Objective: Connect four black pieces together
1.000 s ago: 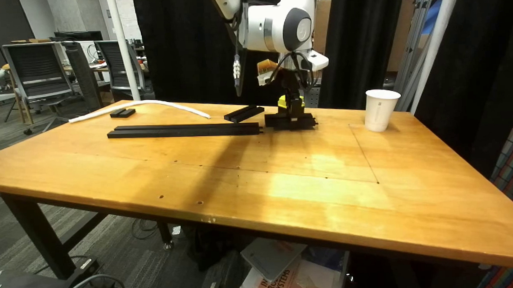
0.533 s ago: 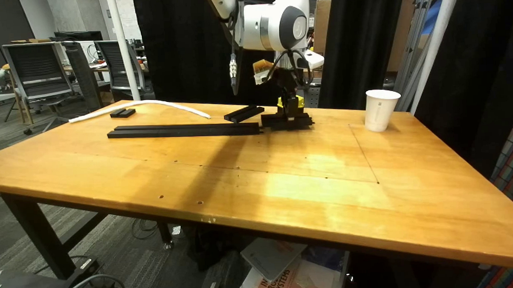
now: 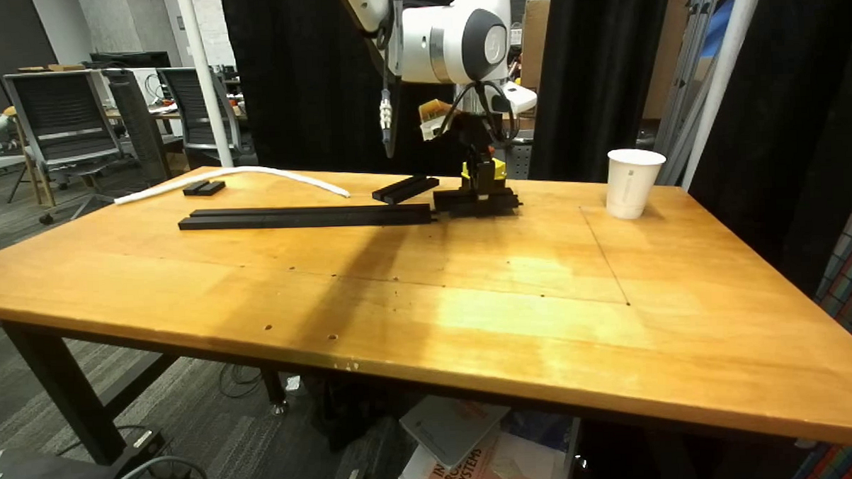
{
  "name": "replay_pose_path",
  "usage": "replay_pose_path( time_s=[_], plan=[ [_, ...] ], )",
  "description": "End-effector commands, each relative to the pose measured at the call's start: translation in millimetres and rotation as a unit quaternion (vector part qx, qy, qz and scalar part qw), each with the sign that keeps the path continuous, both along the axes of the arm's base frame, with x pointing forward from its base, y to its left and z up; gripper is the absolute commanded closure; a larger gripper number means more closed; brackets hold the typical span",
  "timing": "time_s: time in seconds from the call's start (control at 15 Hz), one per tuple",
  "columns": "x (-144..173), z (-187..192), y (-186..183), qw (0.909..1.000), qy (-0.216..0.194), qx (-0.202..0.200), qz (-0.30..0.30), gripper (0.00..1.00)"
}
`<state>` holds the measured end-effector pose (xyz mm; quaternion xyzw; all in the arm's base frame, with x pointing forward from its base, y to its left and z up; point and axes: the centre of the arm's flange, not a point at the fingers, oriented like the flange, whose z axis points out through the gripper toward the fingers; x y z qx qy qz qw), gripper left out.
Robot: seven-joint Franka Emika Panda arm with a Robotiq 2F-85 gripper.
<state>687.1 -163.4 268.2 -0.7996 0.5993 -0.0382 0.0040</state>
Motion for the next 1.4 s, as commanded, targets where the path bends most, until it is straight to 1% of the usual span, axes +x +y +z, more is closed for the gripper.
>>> replay_pose_path(
  time_s=[0.0,0.2,0.47,0.53,0.8,1.07,1.13,1.33],
  plan=[
    [-10.2,-3.8,3.4,0.9994,0.018,-0.021,-0.019,0.55],
    [-13.5,-3.4,3.6,0.9989,0.018,-0.028,-0.033,0.55],
    [-25.3,-19.4,1.3,0.9976,0.036,-0.031,-0.05,0.55],
    [-26.7,-20.0,0.6,0.9975,0.035,-0.03,-0.053,0.55],
    [-26.8,-18.9,-4.6,0.9977,0.032,-0.028,-0.053,0.55],
    [-26.8,-19.4,-6.0,0.9984,0.026,-0.018,-0.047,0.55],
    [-19.5,-14.9,-4.0,0.9984,0.026,-0.017,-0.046,0.55],
    [-14.9,-14.0,-2.8,0.9987,0.024,-0.013,-0.042,0.55]
  ],
)
